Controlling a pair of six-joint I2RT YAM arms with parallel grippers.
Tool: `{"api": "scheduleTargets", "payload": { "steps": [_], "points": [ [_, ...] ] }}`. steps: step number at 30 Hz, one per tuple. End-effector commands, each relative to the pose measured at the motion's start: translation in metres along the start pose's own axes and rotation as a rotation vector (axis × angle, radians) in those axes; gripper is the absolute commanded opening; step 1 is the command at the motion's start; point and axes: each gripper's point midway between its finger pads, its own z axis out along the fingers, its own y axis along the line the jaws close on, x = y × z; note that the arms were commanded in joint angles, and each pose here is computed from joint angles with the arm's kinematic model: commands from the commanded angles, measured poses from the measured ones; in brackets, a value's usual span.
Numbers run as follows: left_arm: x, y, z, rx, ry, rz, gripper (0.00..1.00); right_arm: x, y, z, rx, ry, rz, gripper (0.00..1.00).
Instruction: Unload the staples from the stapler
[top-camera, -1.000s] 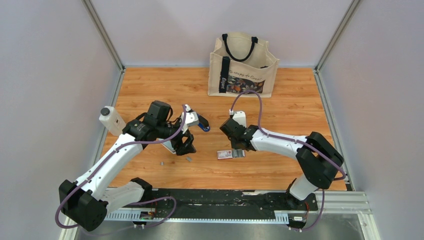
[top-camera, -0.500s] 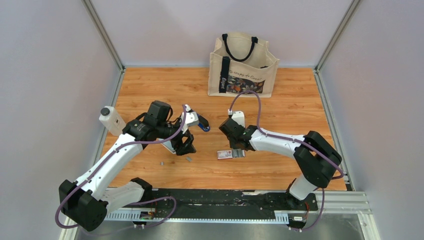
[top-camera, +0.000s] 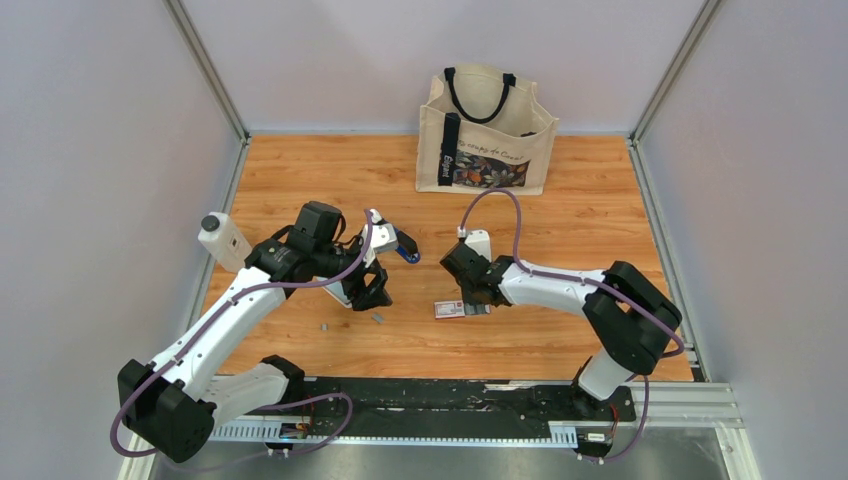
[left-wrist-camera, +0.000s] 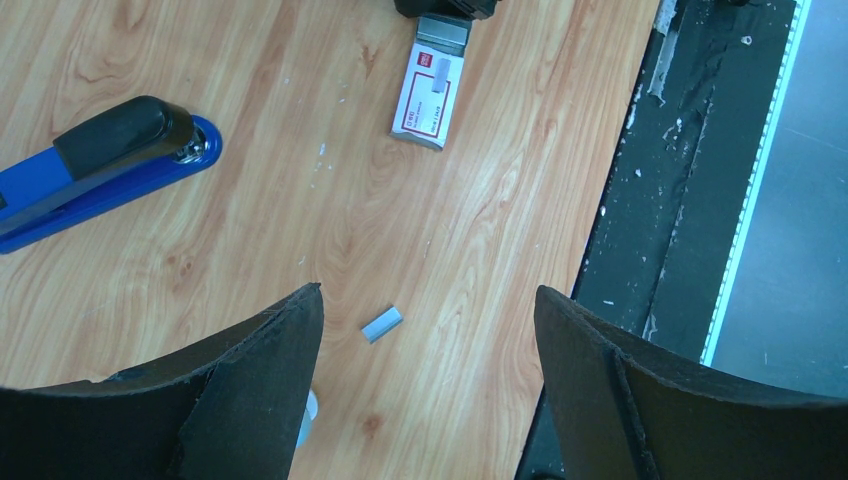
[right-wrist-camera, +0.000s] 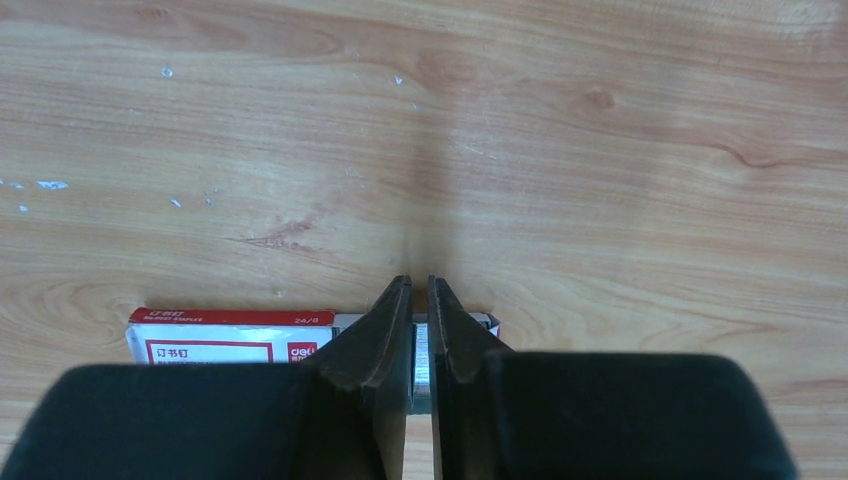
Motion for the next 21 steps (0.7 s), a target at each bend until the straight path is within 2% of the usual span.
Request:
{"api": "scheduleTargets", "payload": {
  "steps": [1, 13, 17, 21],
  "points": [
    [-0.001, -0.005, 0.000, 0.027, -0.009, 0.026, 0.85, -0.005, 0.006, -0.008, -0.027, -0.031, 0.027, 0.14],
    [0.000, -0.006, 0.000, 0.025, -0.008, 0.032, 0.85, -0.022, 0.008, -0.017, -0.008, -0.068, 0.006, 0.16],
    [0.009, -0.001, 0.003, 0.014, 0.022, 0.051, 0.85, -0.039, 0.000, -0.030, 0.011, -0.111, 0.016, 0.23],
    [0.028, 0.004, 0.012, 0.014, 0.092, 0.130, 0.86, -0.060, -0.006, -0.053, -0.031, -0.169, 0.052, 0.33]
  ]
}}
